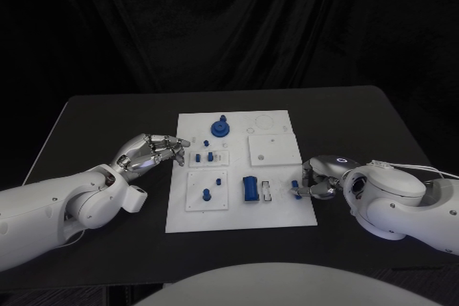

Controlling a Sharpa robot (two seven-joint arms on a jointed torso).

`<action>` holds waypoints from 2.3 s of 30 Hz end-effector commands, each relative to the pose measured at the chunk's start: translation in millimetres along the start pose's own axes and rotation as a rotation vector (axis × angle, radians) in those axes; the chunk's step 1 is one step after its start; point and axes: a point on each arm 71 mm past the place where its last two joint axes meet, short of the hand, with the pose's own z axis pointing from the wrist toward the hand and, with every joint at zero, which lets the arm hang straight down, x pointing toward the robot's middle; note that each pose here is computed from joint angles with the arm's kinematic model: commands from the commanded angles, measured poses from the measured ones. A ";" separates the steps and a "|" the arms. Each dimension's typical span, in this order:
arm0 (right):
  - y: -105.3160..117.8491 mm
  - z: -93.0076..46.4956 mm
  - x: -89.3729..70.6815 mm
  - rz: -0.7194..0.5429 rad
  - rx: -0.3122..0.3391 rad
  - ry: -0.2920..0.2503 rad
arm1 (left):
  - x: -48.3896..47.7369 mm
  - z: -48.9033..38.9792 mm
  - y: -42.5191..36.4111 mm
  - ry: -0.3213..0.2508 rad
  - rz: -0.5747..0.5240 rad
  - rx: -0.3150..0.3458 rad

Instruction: Assemble the parts on the task board

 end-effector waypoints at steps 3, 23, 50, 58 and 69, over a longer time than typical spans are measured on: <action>3.2 1.0 7.7 -0.019 0.004 0.025 | 2.3 0.7 0.2 0.011 -0.015 0.007; 12.5 7.2 21.8 -0.008 -0.021 0.040 | 3.5 1.1 1.6 0.018 -0.020 0.001; 29.0 11.5 31.6 0.723 -0.040 0.209 | 4.6 0.6 2.8 0.020 -0.023 -0.003; 34.9 18.6 32.4 0.728 -0.062 0.218 | 5.0 0.7 2.7 0.022 -0.024 -0.003; 38.0 20.8 26.8 0.682 -0.107 0.140 | 4.9 0.9 3.2 0.024 -0.025 -0.004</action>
